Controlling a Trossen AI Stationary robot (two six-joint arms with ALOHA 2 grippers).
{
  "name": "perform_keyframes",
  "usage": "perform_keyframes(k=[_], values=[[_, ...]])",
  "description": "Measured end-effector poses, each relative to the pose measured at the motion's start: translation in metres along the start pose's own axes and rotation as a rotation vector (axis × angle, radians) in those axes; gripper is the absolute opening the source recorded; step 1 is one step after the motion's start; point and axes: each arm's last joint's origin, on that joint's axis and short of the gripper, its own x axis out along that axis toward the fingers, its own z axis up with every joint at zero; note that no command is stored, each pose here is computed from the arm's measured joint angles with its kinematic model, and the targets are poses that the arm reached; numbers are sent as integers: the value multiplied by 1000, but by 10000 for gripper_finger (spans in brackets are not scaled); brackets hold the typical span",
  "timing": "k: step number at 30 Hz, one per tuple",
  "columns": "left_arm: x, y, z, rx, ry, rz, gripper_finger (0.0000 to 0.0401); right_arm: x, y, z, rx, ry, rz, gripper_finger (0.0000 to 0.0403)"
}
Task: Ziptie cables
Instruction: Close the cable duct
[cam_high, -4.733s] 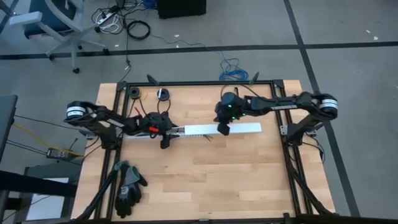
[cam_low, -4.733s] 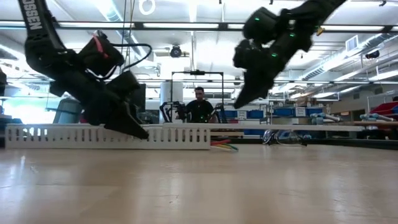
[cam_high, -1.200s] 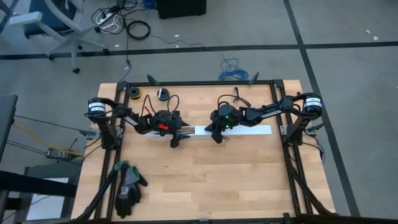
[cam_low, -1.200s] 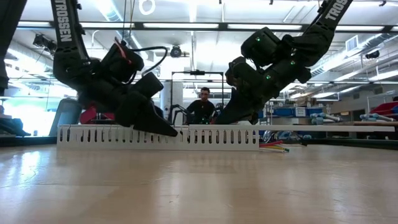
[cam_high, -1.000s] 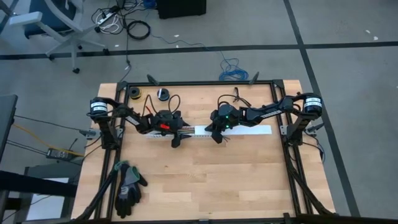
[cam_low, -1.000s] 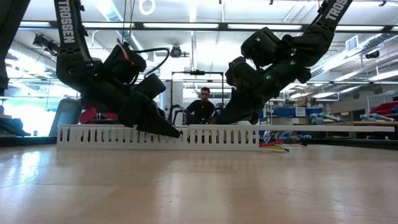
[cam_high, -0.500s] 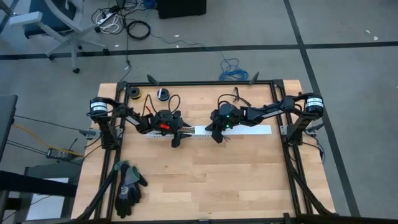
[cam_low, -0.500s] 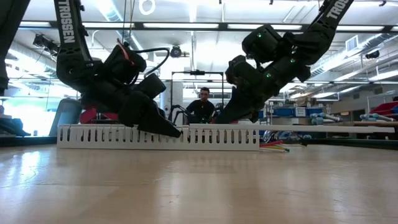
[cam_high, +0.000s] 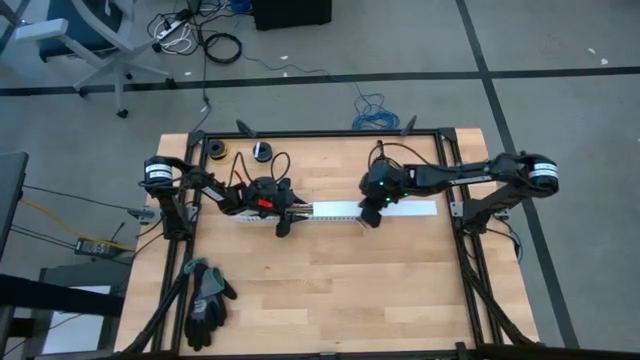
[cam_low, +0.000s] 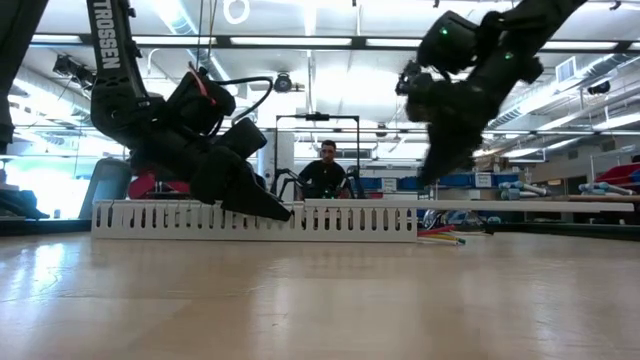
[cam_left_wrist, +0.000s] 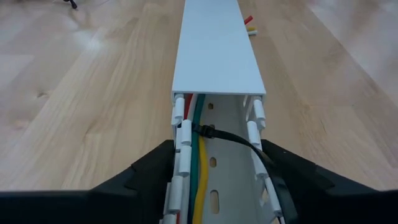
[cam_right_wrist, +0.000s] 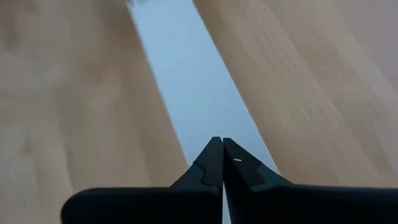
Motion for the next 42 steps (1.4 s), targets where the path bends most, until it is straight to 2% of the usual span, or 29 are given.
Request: perform_keyframes(k=[4,7,11,16,22,31,38,42], values=[[0,0,0,0,1,2,230,-1,-3,-9,62,85,-62,0],[0,0,0,0,1,4,230,14,-4,-8,67,87,-25,0],[-1,0,-1,3,1,4,230,44,-3,1,37,16,62,0],[-1,0,-1,3,0,4,230,62,0,13,-16,-4,83,0],[0,0,-1,3,-2,7,233,59,3,22,-54,-26,83,0],[-1,0,1,3,-7,4,285,60,3,23,-56,-27,82,0],[-15,-3,0,9,-19,20,291,61,3,23,-55,-29,81,0],[-28,-6,-9,2,-4,33,291,61,2,23,-54,-29,79,0]])
